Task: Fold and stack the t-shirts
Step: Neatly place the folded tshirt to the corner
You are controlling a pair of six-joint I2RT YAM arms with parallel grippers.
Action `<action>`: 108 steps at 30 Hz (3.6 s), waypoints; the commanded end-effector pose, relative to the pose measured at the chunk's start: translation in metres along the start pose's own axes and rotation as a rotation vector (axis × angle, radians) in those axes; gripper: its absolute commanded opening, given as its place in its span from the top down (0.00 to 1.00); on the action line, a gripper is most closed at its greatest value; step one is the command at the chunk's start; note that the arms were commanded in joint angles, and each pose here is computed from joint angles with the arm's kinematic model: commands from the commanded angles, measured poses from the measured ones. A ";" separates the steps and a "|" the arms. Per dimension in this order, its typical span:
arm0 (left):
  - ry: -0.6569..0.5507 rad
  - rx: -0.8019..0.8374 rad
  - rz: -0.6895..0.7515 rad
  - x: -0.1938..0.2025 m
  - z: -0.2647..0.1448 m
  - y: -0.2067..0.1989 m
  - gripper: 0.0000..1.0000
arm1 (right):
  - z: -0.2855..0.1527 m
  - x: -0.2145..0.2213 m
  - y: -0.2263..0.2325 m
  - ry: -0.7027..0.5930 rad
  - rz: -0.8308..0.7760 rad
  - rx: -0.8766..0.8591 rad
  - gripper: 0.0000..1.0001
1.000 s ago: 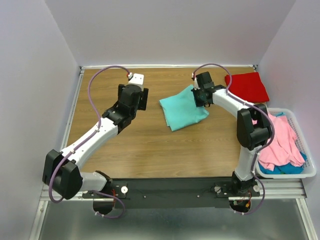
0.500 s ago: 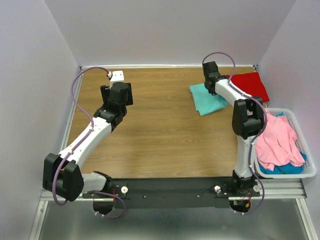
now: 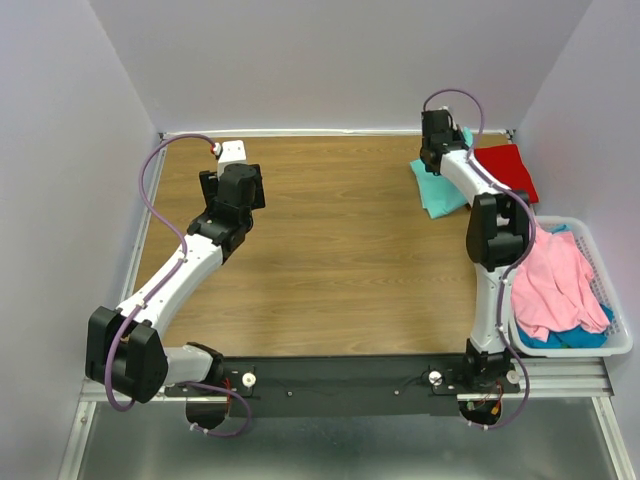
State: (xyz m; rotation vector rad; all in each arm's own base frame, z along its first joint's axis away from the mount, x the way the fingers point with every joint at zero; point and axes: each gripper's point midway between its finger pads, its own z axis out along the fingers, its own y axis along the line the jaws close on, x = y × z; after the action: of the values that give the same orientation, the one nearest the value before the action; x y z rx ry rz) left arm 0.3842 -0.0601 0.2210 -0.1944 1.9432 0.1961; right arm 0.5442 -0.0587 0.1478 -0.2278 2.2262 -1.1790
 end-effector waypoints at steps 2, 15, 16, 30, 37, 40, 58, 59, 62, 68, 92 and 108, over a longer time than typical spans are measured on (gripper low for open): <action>-0.044 -0.028 -0.040 -0.014 -0.001 0.005 0.16 | 0.008 -0.011 -0.048 -0.008 0.079 0.111 0.99; -0.015 -0.011 -0.020 -0.005 0.007 -0.001 0.16 | 0.027 -0.012 -0.083 0.006 0.108 0.165 0.99; -0.013 -0.011 -0.021 -0.005 0.008 -0.001 0.16 | 0.028 -0.012 -0.085 0.008 0.103 0.167 0.99; 0.014 0.006 -0.013 0.000 0.014 -0.005 0.16 | 0.064 0.028 -0.089 0.085 0.236 0.182 0.99; 0.049 0.024 -0.019 0.007 0.021 -0.008 0.16 | 0.098 0.063 -0.061 0.149 0.306 0.138 0.99; 0.068 0.025 -0.022 0.010 0.024 -0.007 0.16 | 0.113 0.072 -0.049 0.172 0.297 0.133 0.99; 0.101 0.029 -0.021 0.019 0.034 -0.008 0.17 | 0.144 0.061 -0.050 0.157 0.264 0.164 0.85; 0.103 0.030 -0.021 0.019 0.034 -0.008 0.17 | 0.146 0.065 -0.049 0.165 0.255 0.165 0.82; 0.102 0.032 -0.023 0.019 0.034 -0.009 0.17 | 0.148 0.076 -0.050 0.199 0.255 0.204 0.63; 0.099 0.035 -0.026 0.018 0.034 -0.009 0.17 | 0.145 0.075 -0.079 0.209 0.368 0.315 0.34; 0.056 0.056 -0.057 0.004 0.023 -0.005 0.17 | 0.085 -0.009 -0.020 -0.039 0.501 -0.002 0.26; 0.070 0.073 -0.052 0.008 0.027 -0.009 0.18 | 0.080 -0.040 0.074 -0.080 0.342 -0.061 0.25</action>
State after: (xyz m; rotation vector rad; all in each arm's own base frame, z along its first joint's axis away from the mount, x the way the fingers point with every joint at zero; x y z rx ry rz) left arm 0.4046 -0.0615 0.1940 -0.1912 2.0335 0.1229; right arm 0.6248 -0.0610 0.0558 0.0654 2.1657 -0.9151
